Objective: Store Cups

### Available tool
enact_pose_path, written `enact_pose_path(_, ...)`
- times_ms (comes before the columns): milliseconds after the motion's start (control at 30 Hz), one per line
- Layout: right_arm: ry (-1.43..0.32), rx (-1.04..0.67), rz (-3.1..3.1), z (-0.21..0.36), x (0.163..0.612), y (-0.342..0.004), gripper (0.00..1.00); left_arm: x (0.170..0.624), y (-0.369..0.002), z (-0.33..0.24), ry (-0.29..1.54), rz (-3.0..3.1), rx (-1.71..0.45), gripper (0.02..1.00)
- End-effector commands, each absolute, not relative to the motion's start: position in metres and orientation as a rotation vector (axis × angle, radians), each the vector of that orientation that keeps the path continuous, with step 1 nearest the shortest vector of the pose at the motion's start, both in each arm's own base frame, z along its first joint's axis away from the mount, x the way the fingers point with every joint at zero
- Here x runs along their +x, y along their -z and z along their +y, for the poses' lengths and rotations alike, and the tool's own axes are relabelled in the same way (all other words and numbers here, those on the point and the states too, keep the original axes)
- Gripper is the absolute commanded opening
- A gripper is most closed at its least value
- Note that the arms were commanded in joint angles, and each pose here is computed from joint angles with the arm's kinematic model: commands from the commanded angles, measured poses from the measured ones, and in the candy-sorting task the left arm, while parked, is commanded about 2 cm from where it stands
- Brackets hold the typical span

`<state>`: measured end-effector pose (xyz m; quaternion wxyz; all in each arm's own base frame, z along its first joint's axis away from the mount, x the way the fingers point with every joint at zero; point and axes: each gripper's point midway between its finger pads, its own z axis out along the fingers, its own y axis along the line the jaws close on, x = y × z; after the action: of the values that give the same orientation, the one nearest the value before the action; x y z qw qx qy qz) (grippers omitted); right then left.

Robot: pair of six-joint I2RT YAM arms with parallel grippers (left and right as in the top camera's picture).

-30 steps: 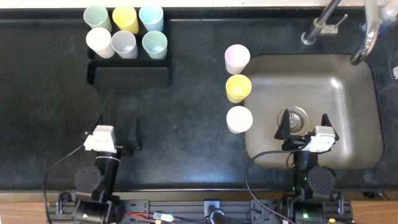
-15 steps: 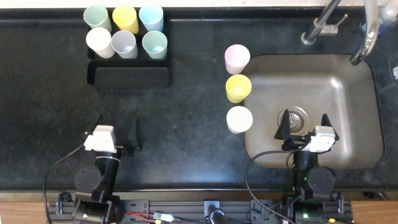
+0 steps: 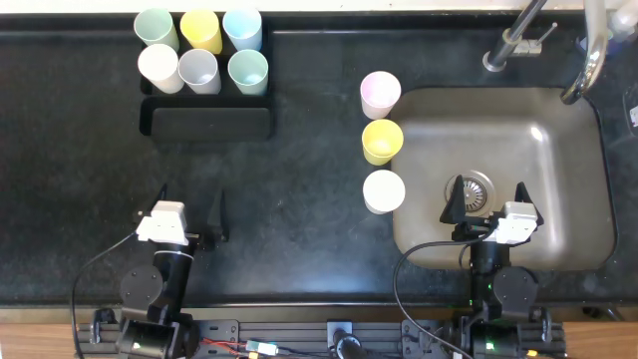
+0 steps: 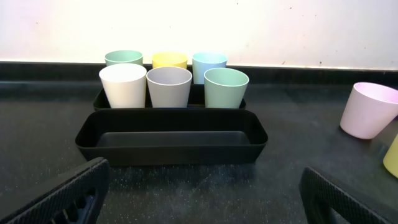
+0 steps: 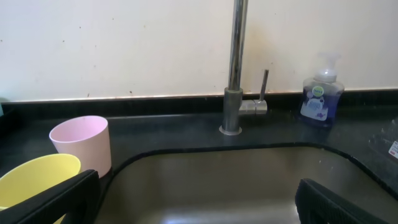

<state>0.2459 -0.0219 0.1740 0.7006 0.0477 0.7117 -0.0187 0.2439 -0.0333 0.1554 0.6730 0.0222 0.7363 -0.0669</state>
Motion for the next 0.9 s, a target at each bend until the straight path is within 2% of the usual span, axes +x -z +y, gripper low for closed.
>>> enact_pose_path(33, 0.038, 0.114, 1.587, -0.022, 0.246, -0.17, 0.996, 0.243, -0.156, -0.035, 0.148, 1.651, 0.075, 0.998)
enact_pose_path(200, 0.038, 0.114, 1.587, -0.022, 0.246, -0.17, 0.996, 0.244, -0.158, -0.032, 0.132, 1.644, 0.059, 0.996)
enact_pose_path(367, 0.037, 0.114, 1.587, -0.022, 0.246, -0.17, 0.993, 0.26, -0.22, -0.034, 0.164, 1.525, 0.034, 1.0)
enact_pose_path(500, 0.038, 0.114, 1.587, -0.022, 0.246, -0.17, 0.996, 0.308, -0.28, -0.058, 0.233, 1.671, 0.06, 1.0)
enact_pose_path(700, 0.038, 0.114, 1.587, -0.022, 0.246, -0.17, 0.996, 0.387, -0.352, -0.133, 0.255, 1.951, 0.181, 1.0)
enact_pose_path(800, 0.038, 0.114, 1.587, -0.022, 0.246, -0.17, 0.993, 0.425, -0.366, -0.176, 0.255, 2.021, 0.125, 1.0)
enact_pose_path(900, 0.037, 0.114, 1.587, -0.022, 0.246, -0.17, 0.996, 0.451, -0.355, -0.217, 0.288, 2.094, 0.06, 1.0)
